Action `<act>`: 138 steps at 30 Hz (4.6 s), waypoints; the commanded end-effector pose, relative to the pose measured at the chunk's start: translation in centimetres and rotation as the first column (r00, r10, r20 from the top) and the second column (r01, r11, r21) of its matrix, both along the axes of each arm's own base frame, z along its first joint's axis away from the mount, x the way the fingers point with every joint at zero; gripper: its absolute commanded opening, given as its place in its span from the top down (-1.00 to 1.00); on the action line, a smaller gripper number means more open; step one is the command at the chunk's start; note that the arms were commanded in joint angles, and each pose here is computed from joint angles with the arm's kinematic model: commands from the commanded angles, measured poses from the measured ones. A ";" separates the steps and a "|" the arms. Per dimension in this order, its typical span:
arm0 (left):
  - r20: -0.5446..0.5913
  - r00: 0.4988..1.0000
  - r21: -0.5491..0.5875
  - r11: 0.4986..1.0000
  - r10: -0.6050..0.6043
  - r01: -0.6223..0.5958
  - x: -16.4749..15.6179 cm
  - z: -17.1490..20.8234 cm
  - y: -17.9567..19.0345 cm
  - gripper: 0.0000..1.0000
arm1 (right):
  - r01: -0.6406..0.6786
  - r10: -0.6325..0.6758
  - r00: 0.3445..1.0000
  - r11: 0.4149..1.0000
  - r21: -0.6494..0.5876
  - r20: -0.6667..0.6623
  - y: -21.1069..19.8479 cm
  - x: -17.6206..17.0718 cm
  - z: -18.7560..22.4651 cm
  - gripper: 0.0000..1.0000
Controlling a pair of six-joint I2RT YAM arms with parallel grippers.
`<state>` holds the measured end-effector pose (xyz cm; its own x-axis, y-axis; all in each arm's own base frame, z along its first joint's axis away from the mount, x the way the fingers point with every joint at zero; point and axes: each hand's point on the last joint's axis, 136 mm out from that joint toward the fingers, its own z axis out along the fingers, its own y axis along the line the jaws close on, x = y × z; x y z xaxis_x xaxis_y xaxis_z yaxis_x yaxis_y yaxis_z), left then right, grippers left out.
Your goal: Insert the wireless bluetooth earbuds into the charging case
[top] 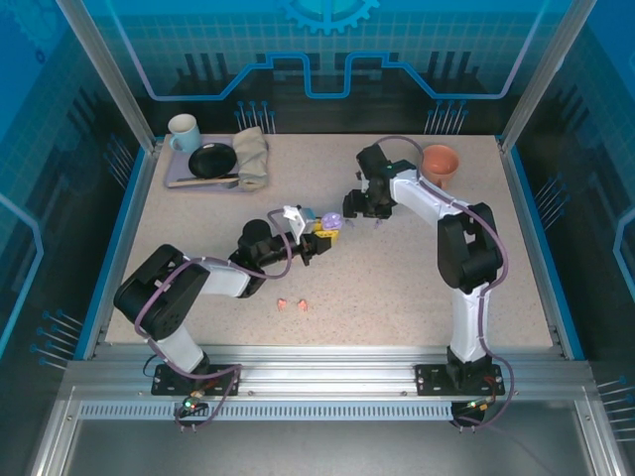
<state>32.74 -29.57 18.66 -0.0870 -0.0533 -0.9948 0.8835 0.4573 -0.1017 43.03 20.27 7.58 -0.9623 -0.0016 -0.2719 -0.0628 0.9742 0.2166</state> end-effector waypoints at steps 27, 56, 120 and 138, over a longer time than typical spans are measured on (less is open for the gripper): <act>0.036 0.990 -0.031 0.991 0.133 -0.132 1.8 2.1 2.7 1.00 | -0.185 0.170 0.981 0.960 -0.210 -0.091 2.6 1.5 -5.8 0.07; 0.026 0.991 -0.036 0.991 0.128 -0.127 1.9 2.6 2.6 1.00 | -0.221 0.196 0.974 0.937 -0.271 -0.118 3.0 -0.9 -6.8 0.34; -0.019 0.995 -0.037 0.994 0.099 -0.099 2.0 2.1 2.2 1.00 | -0.096 0.071 0.993 0.953 -0.287 -0.095 2.1 1.9 -8.0 0.39; -0.028 0.995 -0.038 0.995 0.093 -0.094 2.0 2.1 2.1 1.00 | -0.099 0.077 0.993 0.960 -0.261 -0.095 2.3 2.3 -8.1 0.63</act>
<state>34.62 -27.27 19.36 -0.1248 -0.0774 -0.9892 0.8203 0.5527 -0.1468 43.90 23.32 1.63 -0.9720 -0.1783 -0.1530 -0.1754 0.9840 -0.0325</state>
